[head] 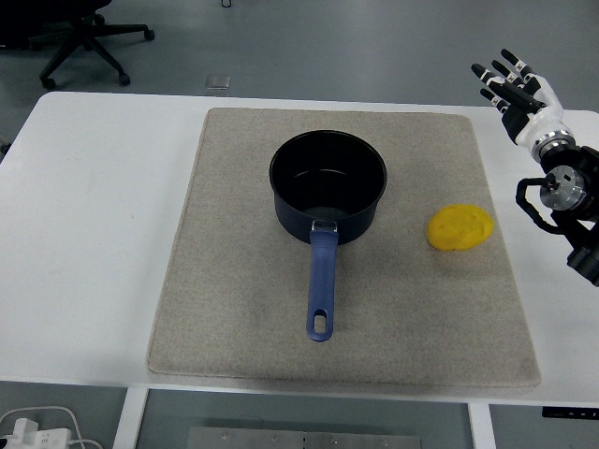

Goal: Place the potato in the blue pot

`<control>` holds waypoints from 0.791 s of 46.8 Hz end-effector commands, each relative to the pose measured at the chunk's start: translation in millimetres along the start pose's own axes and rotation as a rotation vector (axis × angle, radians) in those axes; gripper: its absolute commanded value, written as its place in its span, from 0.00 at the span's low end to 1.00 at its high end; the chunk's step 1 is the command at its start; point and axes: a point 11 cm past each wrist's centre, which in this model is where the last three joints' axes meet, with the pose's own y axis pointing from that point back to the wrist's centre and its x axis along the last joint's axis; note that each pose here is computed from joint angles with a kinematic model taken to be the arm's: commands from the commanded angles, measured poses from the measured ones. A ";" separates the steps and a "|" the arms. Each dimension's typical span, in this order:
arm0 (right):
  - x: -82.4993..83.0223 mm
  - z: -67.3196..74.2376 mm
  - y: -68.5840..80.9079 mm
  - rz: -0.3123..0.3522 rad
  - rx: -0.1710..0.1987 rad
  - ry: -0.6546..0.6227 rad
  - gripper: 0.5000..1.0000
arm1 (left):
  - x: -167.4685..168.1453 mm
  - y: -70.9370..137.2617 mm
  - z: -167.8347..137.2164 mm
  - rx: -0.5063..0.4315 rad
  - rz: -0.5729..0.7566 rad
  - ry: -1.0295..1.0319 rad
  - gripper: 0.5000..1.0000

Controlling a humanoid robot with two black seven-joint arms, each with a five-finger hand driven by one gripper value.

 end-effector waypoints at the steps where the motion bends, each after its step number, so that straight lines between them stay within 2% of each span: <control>1: 1.9 -0.9 0.2 0.003 0.002 0.001 0.85 | -0.3 0.0 -0.1 0.000 -0.001 0.000 0.99; 7: 0.4 -4.8 -0.9 0.000 0.008 0.004 0.85 | -0.3 0.0 -0.2 0.000 -0.001 -0.002 0.99; 37: -0.5 -1.1 0.0 -0.009 0.001 0.001 0.85 | 1.1 0.0 2.7 -0.004 0.004 0.004 0.99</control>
